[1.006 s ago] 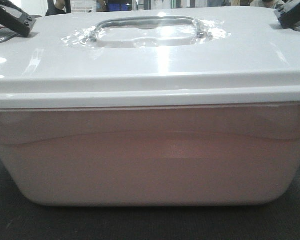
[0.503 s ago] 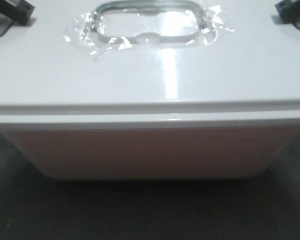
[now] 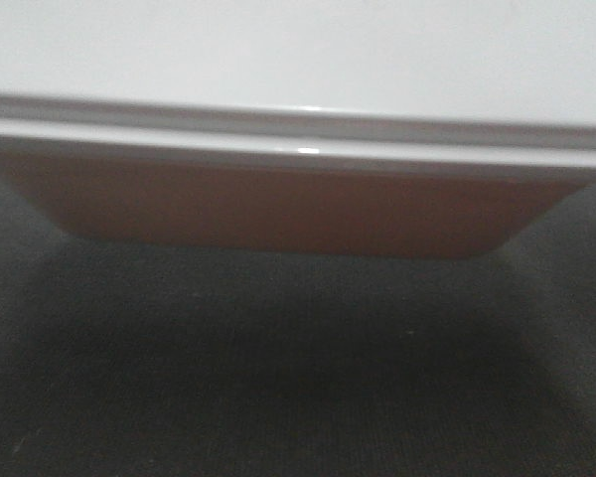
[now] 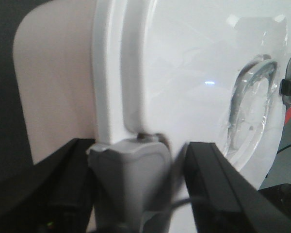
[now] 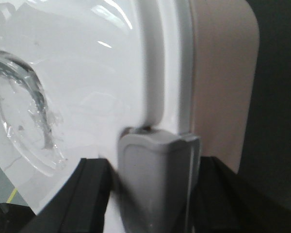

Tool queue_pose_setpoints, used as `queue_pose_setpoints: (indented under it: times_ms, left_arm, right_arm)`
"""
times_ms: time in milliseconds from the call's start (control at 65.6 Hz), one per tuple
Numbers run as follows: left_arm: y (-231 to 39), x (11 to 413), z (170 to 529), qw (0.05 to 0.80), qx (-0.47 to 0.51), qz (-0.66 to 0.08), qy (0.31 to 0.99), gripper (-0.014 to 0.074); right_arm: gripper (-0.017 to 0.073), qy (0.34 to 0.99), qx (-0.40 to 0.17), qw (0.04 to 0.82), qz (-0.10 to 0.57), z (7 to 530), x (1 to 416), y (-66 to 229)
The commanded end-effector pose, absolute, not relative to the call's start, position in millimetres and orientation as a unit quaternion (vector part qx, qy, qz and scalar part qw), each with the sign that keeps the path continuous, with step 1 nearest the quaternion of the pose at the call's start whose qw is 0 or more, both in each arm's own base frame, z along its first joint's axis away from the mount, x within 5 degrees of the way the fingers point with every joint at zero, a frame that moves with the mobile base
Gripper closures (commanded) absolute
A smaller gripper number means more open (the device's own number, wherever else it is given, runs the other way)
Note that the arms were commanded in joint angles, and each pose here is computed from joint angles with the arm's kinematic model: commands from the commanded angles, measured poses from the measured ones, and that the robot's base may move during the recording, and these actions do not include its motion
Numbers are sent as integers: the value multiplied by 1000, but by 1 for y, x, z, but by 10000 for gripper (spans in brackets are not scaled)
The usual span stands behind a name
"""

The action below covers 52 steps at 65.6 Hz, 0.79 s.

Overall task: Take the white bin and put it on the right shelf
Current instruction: 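Lift the white bin off the table with both grippers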

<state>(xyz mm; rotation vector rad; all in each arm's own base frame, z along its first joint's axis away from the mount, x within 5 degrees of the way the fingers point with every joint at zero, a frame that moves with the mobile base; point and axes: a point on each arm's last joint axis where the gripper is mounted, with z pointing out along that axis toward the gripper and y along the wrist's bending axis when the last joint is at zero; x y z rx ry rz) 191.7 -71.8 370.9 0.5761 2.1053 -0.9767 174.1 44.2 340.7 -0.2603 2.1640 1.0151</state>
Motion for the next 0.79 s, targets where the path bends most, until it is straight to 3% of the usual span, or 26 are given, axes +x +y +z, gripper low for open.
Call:
queue_pose_setpoints:
  times_ms: [0, 427, 778]
  left_arm:
    - [-87, 157, 405, 372, 280, -470, 750, 353]
    - [-86, 113, 425, 427, 315, -446, 721, 353]
    - [-85, 112, 426, 429, 316, -444, 720, 353]
  right_arm:
    - [198, 781, -164, 362, 482, 371, 145, 61]
    - [198, 752, -185, 457, 438, 393, 106, 66]
    - [198, 750, -181, 462, 437, 394, 106, 65]
